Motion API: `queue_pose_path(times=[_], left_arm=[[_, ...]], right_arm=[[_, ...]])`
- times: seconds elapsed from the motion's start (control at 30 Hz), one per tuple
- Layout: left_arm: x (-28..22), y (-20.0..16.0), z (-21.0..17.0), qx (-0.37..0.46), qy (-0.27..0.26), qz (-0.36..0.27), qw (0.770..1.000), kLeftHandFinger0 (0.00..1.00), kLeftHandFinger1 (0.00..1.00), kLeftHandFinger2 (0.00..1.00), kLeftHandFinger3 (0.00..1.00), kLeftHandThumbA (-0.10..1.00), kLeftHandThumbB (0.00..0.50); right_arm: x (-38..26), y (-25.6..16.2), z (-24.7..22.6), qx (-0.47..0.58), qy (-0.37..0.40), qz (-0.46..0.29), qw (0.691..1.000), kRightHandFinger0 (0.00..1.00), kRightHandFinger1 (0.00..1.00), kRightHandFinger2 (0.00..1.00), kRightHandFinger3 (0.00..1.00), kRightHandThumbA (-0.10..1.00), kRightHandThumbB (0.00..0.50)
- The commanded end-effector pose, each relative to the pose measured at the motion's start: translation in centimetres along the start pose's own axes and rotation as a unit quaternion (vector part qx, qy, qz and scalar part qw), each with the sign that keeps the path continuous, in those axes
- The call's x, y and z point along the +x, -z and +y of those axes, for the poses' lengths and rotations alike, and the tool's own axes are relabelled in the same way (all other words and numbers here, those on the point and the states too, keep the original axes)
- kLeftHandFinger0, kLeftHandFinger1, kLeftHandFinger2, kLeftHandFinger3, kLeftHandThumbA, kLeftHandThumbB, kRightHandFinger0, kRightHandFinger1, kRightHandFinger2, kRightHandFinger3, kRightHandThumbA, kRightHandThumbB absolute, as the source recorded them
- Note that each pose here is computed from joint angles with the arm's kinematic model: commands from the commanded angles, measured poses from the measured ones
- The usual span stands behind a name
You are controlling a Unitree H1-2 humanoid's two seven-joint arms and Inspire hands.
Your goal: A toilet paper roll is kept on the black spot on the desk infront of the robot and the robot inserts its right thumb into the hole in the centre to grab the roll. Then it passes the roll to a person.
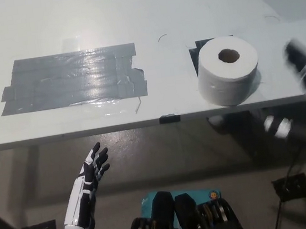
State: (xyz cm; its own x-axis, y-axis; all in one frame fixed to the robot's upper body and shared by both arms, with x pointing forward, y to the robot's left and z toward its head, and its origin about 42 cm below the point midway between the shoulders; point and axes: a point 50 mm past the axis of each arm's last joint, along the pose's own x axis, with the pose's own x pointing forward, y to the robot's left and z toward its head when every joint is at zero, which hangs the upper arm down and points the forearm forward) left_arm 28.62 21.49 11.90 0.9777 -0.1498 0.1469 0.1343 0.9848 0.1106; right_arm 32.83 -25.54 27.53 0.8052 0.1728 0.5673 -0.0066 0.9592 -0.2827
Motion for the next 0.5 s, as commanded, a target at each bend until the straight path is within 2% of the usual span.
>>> queue_pose_path(times=[0.0,0.03,0.1,0.23,0.37,0.47], left_arm=[[0.6,-1.6,0.0,0.013,0.013,-0.042,0.999,1.0,1.0,1.0,1.0,1.0,0.159],[0.6,-1.6,0.1,0.014,0.013,-0.043,0.999,1.0,1.0,1.0,1.0,1.0,0.156],[0.7,-1.6,0.1,0.016,0.013,-0.045,0.999,1.0,1.0,1.0,1.0,1.0,0.155],[0.7,-1.7,0.1,0.018,0.013,-0.043,0.999,1.0,1.0,1.0,1.0,1.0,0.163],[0.8,-1.7,0.0,0.015,0.014,-0.045,0.999,1.0,1.0,1.0,1.0,1.0,0.152],[0.9,-1.8,-0.1,0.008,0.015,-0.045,0.999,1.0,1.0,1.0,1.0,1.0,0.16]], right_arm=[[8.3,-4.0,-5.7,-0.128,-0.031,0.036,0.991,1.0,1.0,1.0,1.0,0.97,0.29],[9.3,-4.2,-6.2,-0.132,-0.044,0.049,0.989,1.0,1.0,1.0,1.0,0.97,0.291],[13.2,-4.1,-7.7,-0.164,-0.09,0.101,0.977,1.0,1.0,1.0,1.0,0.95,0.341],[19.0,-3.9,-8.7,-0.21,-0.149,0.163,0.952,1.0,1.0,1.0,1.0,0.93,0.347],[23.9,-3.7,-8.5,-0.207,-0.188,0.207,0.937,1.0,1.0,1.0,1.0,0.87,0.351],[27.1,-3.9,-7.8,-0.23,-0.214,0.241,0.919,1.0,1.0,1.0,1.0,0.86,0.426]])
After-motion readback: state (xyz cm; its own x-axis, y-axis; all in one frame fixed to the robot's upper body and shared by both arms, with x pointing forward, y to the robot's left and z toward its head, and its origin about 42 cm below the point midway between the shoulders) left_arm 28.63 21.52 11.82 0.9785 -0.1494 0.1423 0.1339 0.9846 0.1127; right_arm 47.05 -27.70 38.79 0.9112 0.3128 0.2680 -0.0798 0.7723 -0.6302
